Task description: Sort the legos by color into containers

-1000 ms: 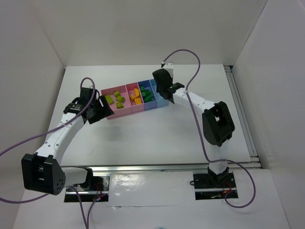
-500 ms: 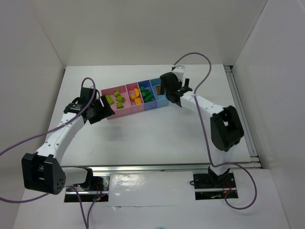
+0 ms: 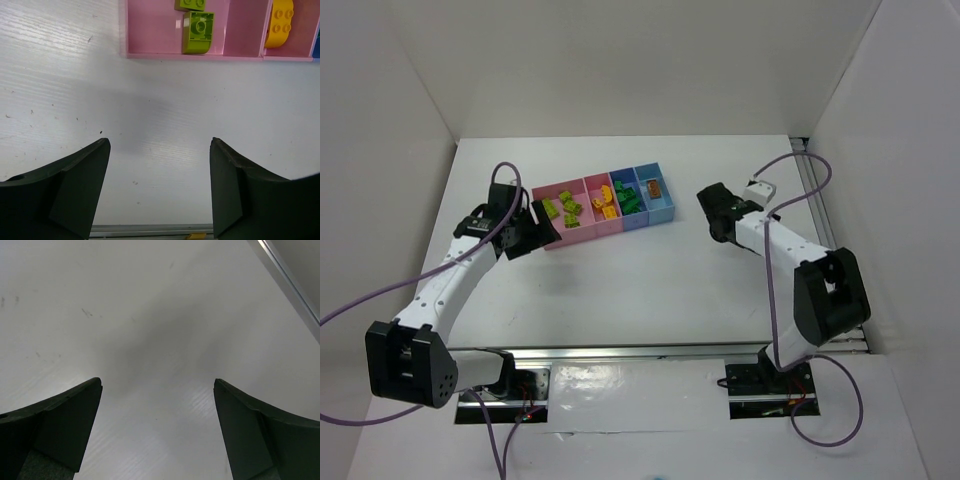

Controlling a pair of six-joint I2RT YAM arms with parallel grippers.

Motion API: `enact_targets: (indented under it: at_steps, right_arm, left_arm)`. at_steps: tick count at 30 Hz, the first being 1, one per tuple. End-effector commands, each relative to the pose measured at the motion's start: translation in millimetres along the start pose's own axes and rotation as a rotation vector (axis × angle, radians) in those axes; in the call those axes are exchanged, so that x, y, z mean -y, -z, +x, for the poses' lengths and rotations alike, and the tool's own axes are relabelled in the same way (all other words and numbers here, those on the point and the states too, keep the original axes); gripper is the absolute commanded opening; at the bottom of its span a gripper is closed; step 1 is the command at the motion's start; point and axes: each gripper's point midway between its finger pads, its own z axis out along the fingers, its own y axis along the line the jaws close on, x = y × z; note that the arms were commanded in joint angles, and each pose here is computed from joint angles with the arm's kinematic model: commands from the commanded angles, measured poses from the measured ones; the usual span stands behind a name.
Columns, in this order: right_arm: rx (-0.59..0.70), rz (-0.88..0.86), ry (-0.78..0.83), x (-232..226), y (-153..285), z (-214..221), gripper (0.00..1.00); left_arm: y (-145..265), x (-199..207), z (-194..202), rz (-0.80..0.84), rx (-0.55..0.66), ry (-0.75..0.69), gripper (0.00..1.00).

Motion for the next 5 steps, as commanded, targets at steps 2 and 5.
enact_targets:
  at_steps: [2,5]
  right_arm:
    - [0.009,0.100,0.011,20,1,7,1.00]
    - [0.015,0.064,0.019,20,7,15,1.00]
  left_arm:
    - [9,0,-11,0.008,0.060,-0.014,0.83]
    - [9,-1,-11,0.007,0.060,-0.023,0.83]
